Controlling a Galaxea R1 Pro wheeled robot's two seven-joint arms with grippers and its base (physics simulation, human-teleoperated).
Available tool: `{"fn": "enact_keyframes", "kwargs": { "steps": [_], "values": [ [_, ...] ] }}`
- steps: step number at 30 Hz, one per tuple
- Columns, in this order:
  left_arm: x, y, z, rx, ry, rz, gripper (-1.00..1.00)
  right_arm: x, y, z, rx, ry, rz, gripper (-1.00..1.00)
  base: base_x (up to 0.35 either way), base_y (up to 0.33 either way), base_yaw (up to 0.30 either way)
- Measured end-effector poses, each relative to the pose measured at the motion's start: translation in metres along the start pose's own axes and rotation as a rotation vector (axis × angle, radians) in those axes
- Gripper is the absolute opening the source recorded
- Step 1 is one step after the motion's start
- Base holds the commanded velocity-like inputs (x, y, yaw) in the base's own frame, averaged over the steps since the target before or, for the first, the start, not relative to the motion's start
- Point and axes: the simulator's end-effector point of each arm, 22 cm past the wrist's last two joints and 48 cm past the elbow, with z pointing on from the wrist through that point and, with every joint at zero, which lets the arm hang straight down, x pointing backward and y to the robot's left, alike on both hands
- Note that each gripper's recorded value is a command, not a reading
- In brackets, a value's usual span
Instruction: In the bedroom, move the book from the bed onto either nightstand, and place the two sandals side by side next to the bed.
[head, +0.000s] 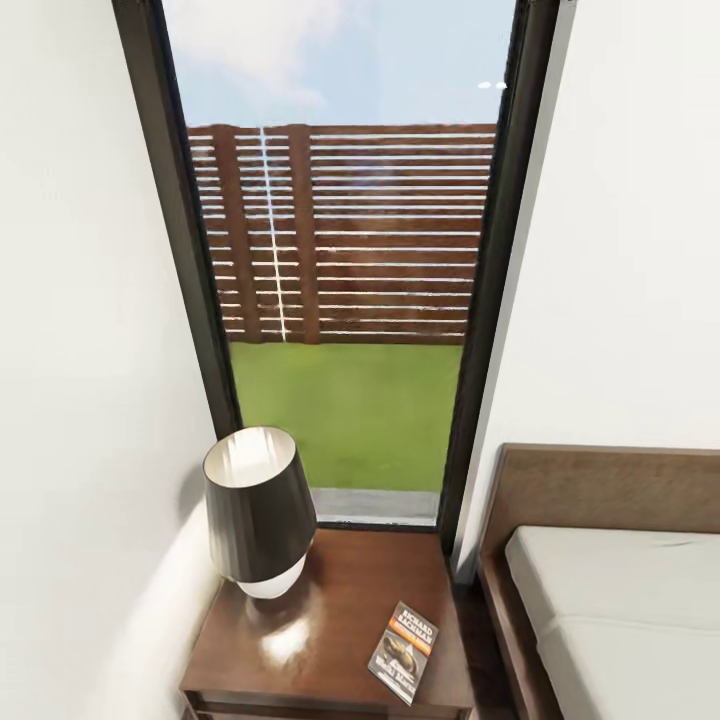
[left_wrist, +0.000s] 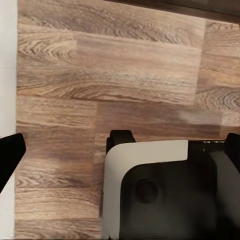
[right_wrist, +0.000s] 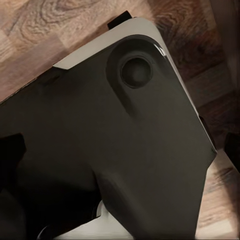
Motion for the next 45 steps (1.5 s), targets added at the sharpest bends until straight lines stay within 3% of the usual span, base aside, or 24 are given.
{"fn": "enact_keyframes", "kwargs": {
  "steps": [13, 29, 45],
  "values": [
    [0.024, 0.008, -0.013, -0.114, 0.042, -0.011, 1.00, 0.006, -0.006, -0.016, 0.006, 0.002, 0.002, 1.00, 0.000, 0.000, 0.000],
    [0.027, -0.007, -0.027, -0.119, 0.048, -0.014, 1.00, 0.011, -0.004, -0.035, -0.006, 0.007, -0.009, 1.00, 0.000, 0.000, 0.000],
    [0.027, -0.007, -0.027, -0.120, 0.048, -0.013, 1.00, 0.008, -0.009, -0.035, 0.007, 0.000, 0.011, 1.00, 0.000, 0.000, 0.000]
  ]
}}
